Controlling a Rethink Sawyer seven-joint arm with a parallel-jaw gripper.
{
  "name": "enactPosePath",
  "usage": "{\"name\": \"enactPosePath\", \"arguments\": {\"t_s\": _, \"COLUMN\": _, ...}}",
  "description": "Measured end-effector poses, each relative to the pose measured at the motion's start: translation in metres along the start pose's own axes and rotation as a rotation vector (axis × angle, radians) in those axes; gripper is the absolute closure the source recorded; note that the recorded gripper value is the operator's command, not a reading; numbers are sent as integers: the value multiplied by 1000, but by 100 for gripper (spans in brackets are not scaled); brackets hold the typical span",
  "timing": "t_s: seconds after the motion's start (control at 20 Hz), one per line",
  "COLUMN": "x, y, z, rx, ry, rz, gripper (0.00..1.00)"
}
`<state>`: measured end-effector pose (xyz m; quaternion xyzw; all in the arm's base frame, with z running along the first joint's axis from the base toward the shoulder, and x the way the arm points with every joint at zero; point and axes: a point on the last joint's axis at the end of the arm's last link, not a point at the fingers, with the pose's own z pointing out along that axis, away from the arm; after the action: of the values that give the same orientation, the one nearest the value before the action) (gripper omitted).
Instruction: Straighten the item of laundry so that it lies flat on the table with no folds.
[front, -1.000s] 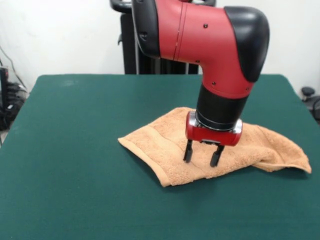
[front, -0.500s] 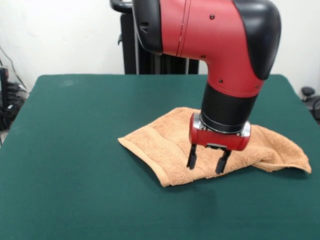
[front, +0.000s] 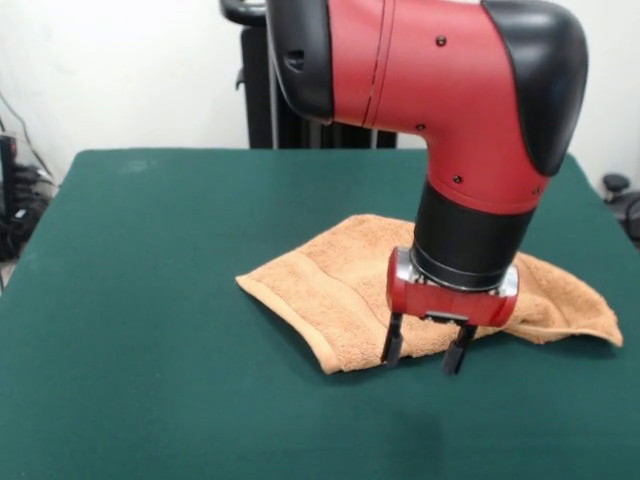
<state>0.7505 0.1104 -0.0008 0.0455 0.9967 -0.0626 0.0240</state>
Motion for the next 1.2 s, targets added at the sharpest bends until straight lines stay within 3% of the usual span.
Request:
{"name": "enactPosePath", "arguments": {"t_s": 0.3, "x": -1, "y": -1, "z": -5, "rx": 0, "ry": -4, "rz": 1, "gripper": 0}}
{"name": "enactPosePath", "arguments": {"t_s": 0.5, "x": -2, "y": -2, "z": -21, "rx": -3, "ry": -13, "rz": 5, "gripper": 0}}
{"name": "enactPosePath", "arguments": {"t_s": 0.9, "x": 6, "y": -13, "z": -79, "rx": -8, "ry": -34, "rz": 22, "gripper": 0}}
{"name": "enactPosePath", "arguments": {"t_s": 1.2, "x": 21, "y": -21, "z": -105, "rx": -12, "ry": -28, "rz": 36, "gripper": 0}}
